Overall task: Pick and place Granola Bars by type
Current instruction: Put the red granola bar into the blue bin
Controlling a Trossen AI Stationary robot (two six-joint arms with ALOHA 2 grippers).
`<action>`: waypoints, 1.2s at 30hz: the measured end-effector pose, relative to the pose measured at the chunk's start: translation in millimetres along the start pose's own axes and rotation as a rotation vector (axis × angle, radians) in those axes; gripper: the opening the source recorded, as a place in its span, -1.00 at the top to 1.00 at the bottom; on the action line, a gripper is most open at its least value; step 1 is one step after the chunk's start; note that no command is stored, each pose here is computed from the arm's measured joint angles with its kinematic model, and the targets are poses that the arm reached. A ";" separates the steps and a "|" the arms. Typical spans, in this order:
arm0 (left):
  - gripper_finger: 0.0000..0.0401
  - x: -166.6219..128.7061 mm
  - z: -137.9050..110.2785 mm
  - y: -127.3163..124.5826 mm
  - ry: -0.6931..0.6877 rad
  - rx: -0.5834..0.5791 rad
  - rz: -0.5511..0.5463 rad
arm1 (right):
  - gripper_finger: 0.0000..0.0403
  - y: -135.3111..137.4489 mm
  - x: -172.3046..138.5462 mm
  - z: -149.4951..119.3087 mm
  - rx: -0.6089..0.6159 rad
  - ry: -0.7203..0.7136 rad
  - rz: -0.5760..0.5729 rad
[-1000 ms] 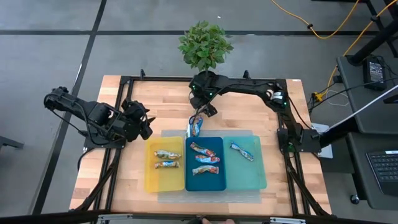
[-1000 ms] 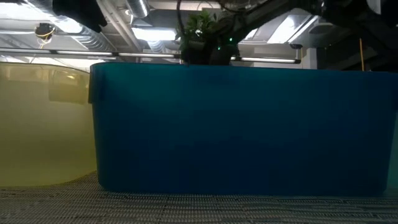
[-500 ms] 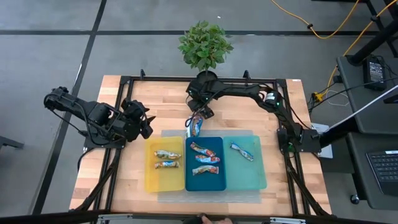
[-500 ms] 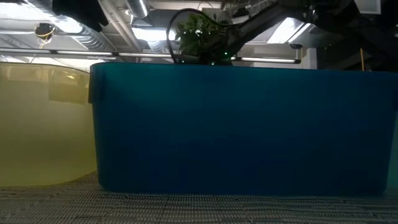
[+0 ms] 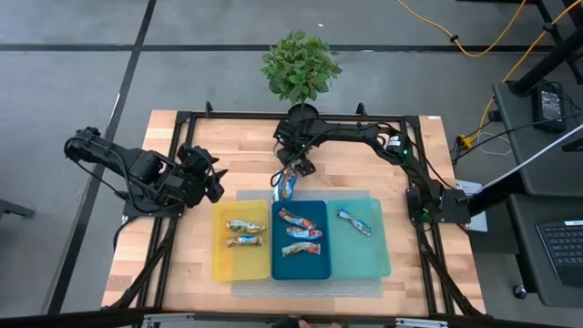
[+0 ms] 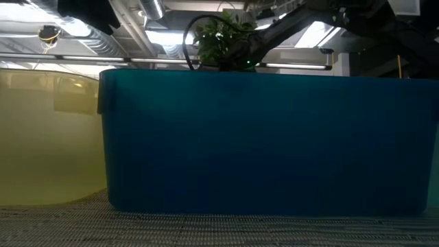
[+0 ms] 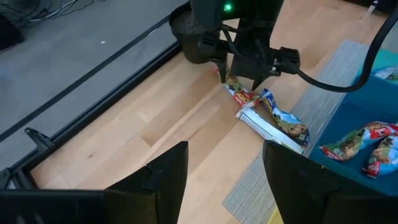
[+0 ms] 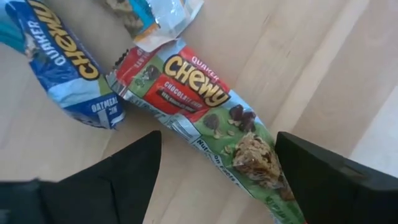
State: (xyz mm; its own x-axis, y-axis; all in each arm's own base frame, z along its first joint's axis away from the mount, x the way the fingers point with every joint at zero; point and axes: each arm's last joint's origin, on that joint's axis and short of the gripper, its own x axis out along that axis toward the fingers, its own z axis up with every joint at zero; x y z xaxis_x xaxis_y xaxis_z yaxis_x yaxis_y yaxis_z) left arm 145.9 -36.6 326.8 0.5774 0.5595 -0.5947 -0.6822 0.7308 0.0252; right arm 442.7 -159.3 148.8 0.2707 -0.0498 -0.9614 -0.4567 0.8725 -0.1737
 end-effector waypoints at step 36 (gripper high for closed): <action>0.01 0.0 1.7 -0.2 -0.039 -0.002 0.019 | 0.69 19.6 -3.4 17.4 0.263 0.050 0.012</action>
State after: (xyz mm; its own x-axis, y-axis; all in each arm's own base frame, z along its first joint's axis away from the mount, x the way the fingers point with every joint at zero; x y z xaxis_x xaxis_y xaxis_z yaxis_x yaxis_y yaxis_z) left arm 146.7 -36.0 328.2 0.5810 0.5883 -0.5625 -0.6941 0.7190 0.0351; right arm 447.6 -133.5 152.3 0.2216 -0.0569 -0.9735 -0.2219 0.9692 -0.1071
